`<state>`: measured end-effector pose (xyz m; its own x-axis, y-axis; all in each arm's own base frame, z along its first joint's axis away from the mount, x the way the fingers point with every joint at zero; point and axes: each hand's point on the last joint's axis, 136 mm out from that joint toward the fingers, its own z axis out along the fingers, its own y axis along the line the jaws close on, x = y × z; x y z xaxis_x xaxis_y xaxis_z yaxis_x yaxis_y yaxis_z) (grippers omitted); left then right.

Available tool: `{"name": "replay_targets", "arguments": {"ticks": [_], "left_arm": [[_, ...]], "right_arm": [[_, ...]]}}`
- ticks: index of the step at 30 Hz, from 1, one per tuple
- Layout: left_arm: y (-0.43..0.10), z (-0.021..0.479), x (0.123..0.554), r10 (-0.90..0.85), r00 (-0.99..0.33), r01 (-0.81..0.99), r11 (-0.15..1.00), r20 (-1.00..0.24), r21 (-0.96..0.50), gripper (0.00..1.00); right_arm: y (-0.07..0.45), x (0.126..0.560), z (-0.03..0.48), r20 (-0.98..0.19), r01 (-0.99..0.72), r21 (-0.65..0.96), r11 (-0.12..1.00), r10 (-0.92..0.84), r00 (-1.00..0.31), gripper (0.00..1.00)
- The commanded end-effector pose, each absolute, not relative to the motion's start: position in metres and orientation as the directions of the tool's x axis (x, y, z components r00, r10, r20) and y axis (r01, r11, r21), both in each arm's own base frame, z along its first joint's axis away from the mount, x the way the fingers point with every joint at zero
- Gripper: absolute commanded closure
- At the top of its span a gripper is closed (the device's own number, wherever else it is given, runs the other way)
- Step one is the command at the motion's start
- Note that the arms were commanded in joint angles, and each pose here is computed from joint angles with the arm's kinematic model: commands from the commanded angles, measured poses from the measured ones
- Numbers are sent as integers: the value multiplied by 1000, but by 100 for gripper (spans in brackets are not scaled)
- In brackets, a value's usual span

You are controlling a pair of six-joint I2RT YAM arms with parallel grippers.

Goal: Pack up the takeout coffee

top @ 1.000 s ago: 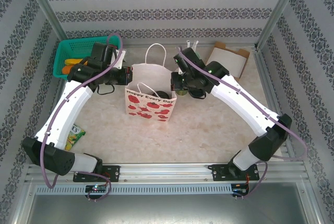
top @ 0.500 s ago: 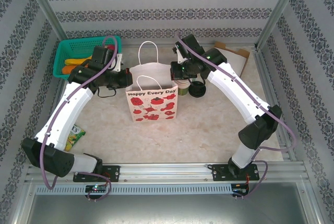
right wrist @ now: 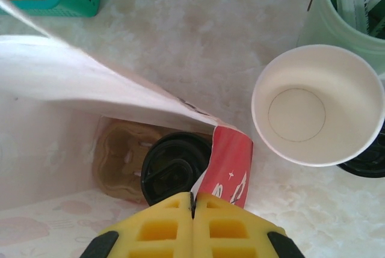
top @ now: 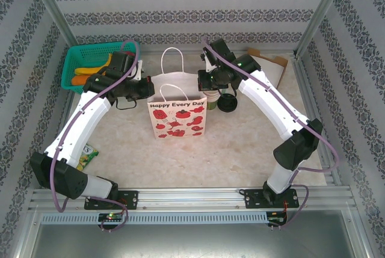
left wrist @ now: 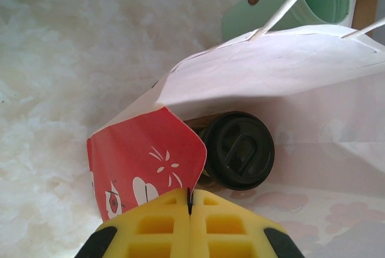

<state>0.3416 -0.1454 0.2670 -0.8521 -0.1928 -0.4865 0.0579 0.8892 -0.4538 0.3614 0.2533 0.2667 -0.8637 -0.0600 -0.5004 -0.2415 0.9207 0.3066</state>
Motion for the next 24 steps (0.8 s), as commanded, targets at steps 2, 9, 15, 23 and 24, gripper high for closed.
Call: {"name": "replay_targets", "arguments": {"ticks": [2,9,15,23,24], "left_arm": [[-139,265,359,-225,-822,33,898,-523,-438,100],[-141,264,372,-208,-816,47,906,-540,-420,98],[-138,264,380,-207,-819,33,915,-536,-403,94],[-136,264,386,-193,-816,39,922,-544,-385,92],[-136,263,387,-194,-816,36,923,-544,-384,92]], "right_arm": [[250,379,271,-555,-225,283,933,-32,-831,99],[246,394,273,-588,-206,276,939,-5,-809,98],[243,395,269,-578,-195,278,940,1,-816,90],[235,390,269,-567,-159,277,948,28,-824,87],[234,389,270,-567,-154,281,947,34,-823,85]]}}
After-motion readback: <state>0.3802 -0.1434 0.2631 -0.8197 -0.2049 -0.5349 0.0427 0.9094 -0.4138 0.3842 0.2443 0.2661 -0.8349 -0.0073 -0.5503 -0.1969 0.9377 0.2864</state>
